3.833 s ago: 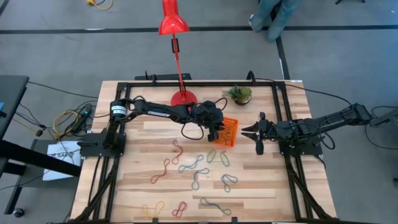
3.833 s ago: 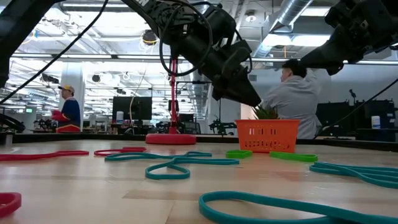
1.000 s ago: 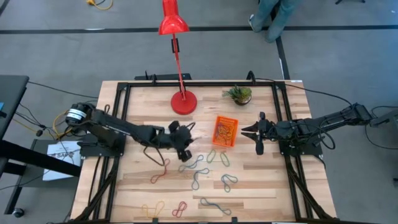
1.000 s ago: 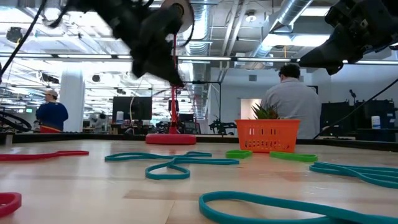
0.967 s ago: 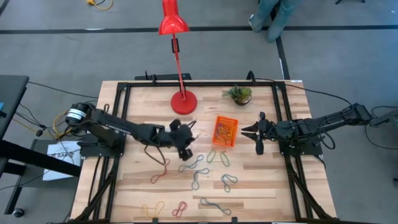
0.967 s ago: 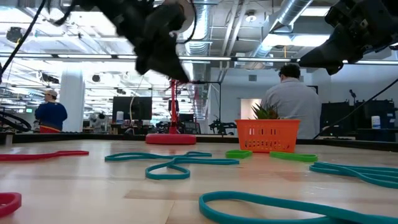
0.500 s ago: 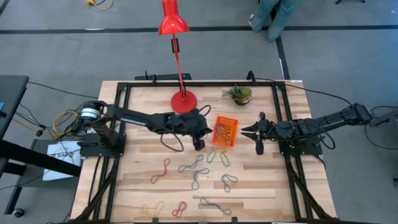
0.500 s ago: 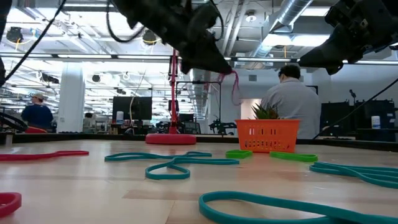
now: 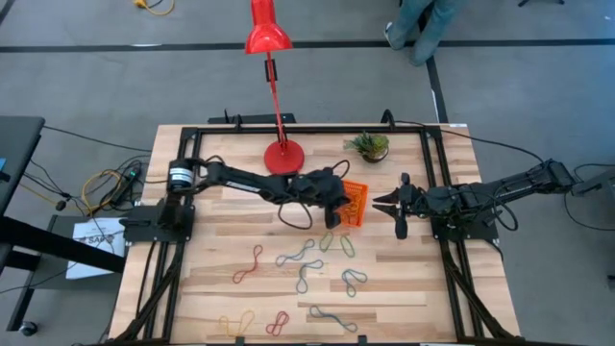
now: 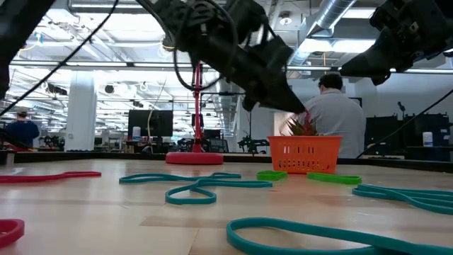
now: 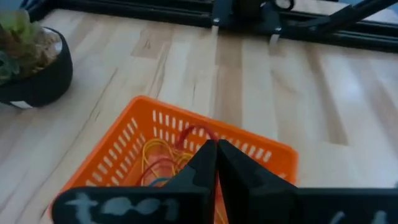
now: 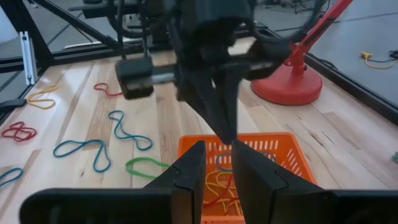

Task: Pick and place items into bin
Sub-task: Put the top red rubberband into the orange basket

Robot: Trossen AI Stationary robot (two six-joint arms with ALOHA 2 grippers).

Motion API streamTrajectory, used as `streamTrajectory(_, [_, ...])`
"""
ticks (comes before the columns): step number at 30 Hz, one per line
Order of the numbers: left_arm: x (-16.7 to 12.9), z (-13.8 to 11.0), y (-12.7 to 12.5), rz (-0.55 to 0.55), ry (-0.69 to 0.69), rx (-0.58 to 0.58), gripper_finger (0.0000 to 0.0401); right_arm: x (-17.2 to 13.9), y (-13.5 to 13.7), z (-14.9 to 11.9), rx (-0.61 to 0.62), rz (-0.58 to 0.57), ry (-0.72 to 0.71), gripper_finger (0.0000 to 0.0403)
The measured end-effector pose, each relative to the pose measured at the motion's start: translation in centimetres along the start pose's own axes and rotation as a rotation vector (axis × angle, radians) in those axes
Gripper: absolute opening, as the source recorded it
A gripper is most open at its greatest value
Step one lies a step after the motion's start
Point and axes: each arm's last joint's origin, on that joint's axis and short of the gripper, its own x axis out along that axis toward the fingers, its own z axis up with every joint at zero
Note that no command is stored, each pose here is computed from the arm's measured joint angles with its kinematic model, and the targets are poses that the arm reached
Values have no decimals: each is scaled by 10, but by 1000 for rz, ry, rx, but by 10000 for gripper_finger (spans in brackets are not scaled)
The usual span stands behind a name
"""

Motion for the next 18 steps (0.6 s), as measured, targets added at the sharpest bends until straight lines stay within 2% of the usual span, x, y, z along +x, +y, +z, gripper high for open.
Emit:
streamTrajectory(8, [14,-2,10,26,62,-6,14,0,0,0,-2,-1,4,70])
streamTrajectory(18, [14,-4,10,8,79,28,82,0,0,0,-1,-1,4,70])
